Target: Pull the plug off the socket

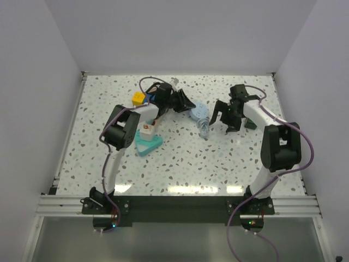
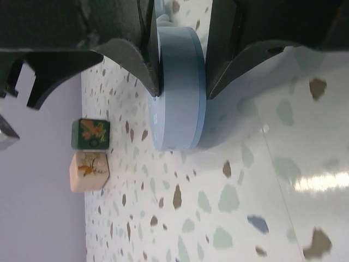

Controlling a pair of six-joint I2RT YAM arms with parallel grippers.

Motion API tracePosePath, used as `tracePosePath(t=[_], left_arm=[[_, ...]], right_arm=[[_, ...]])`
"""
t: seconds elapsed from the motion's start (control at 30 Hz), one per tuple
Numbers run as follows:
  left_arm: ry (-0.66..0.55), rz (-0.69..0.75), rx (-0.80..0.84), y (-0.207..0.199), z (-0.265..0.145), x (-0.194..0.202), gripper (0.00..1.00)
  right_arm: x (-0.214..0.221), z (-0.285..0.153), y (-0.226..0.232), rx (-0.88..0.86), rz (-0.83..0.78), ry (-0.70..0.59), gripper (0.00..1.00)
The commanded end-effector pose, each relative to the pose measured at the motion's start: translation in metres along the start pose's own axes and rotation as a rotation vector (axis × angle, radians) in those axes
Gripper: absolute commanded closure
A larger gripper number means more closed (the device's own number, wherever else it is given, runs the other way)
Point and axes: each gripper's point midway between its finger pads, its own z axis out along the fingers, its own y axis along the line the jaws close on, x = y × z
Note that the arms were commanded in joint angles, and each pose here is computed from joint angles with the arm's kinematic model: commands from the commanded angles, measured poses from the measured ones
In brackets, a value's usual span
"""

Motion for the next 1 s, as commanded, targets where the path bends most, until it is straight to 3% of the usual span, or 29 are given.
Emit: tracePosePath(t=[0.0,0.13,0.4,0.5,0.8,0.83,0.9,0.93,0.97], left_arm=[[-0.161,-0.052,-0.071,0.03,0.012,-0.071,1.0],[-0.303,-0.176,0.013,0.04,0.019,-0.134,1.0],[-0.619,-0.405,0.047,0.077,0.003,-0.206,1.0],[-0.645,-0.449,0.034,0.09,0.005,-0.213,1.0],[-0.643,-0.399,0.08,0.055,-0.008,-0.228,0.97],[-0.634,-0.408,0.055,0.064,-0.009,-0.218,0.87],[-0.653,-0.383,0.073,0.046,-0.025,-0.222,0.7],[-0.646,-0.39,0.043,0.053,-0.028,-0.213,0.52],[-0.663,-0.38,0.041,0.05,-0.035,-0.215,0.43]], right_arm=[[-0.023,-0.025,0.016,-0.092,-0.032,-0.109,0.01],[-0.023,-0.04,0.023,-0.123,-0.05,-0.139,0.01],[-0.007,-0.03,0.02,-0.15,-0.043,-0.088,0.01],[-0.007,-0.028,0.02,-0.147,-0.049,-0.084,0.01],[-0.011,-0.022,0.025,-0.162,-0.046,-0.061,0.01],[-0.011,-0.021,0.025,-0.162,-0.045,-0.058,0.01],[-0.01,-0.021,0.025,-0.164,-0.042,-0.056,0.01],[-0.011,-0.022,0.025,-0.164,-0.043,-0.059,0.01],[-0.011,-0.022,0.025,-0.164,-0.042,-0.061,0.01]])
